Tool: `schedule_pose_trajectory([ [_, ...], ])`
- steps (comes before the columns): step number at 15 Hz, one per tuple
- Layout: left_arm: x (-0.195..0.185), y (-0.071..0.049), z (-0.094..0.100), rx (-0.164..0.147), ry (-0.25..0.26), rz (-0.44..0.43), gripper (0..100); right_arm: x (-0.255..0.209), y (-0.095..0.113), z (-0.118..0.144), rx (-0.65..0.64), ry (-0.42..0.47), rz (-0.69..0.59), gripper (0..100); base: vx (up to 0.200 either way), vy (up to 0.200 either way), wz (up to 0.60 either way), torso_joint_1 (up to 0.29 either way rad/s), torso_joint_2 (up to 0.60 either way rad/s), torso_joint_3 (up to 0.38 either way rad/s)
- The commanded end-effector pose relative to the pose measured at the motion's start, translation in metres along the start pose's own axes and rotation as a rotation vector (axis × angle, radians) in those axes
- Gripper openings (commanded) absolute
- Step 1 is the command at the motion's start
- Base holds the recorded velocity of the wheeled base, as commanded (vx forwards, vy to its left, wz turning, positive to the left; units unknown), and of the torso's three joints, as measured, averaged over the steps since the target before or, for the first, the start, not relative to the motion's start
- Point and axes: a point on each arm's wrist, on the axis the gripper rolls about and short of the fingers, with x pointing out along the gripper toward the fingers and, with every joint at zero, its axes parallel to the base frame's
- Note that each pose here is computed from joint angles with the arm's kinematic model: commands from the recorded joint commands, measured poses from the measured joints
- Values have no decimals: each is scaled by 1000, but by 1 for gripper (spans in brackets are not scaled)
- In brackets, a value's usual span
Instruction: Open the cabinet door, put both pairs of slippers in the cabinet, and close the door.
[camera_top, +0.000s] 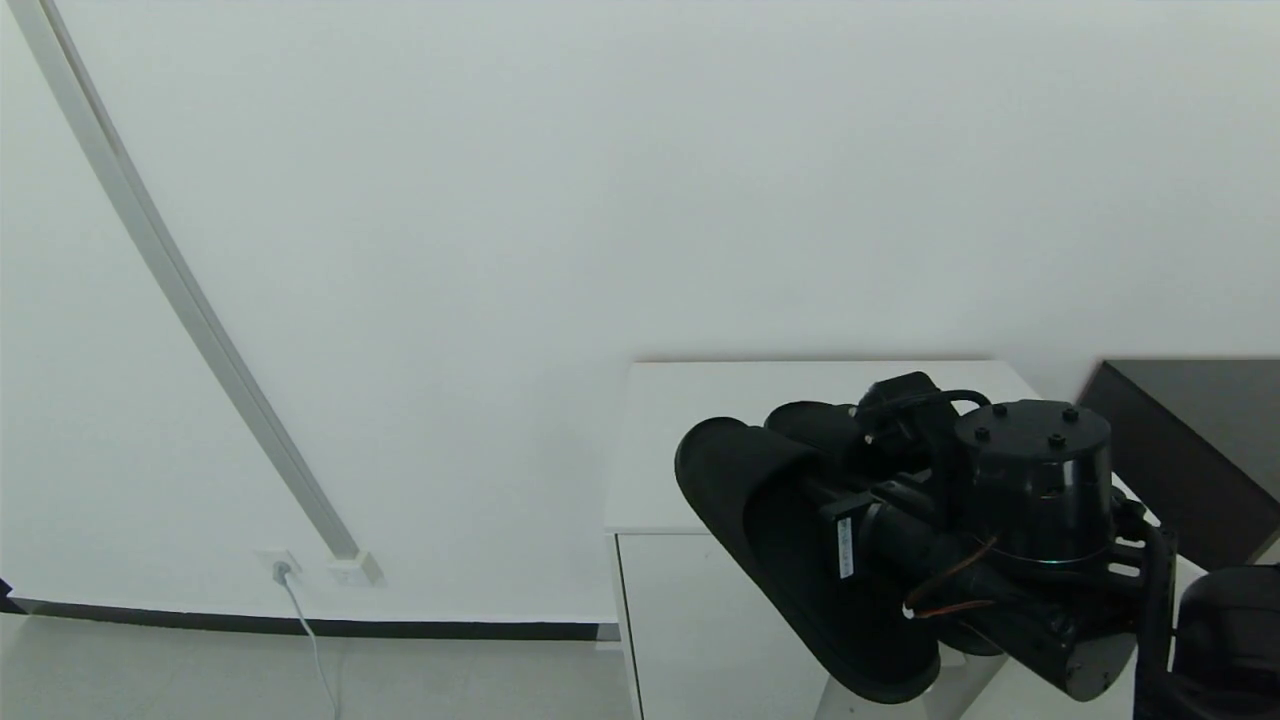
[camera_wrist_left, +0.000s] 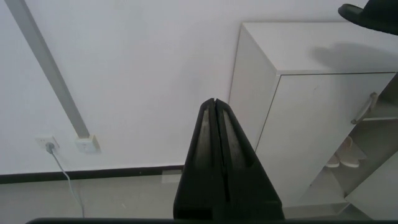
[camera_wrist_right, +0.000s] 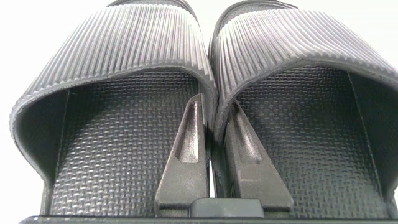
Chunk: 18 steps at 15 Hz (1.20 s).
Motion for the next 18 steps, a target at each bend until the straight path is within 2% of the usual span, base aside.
schedule_pose_trajectory([
  [1,0,0,0,0,1,0,0,-1,1,-1,0,3,4,0,0,0,0,0,0,0],
  [3,0,0,0,0,1,0,0,-1,2,0,33,0,7,0,-200,0,0,-2,2,0],
  [10,0,0,0,0,1,1,0,-3,3,-2,31,3,11,0,-200,0,0,-2,2,2],
  [18,0,0,0,0,1,1,0,-3,2,-6,23,14,13,0,0,0,0,0,0,0],
])
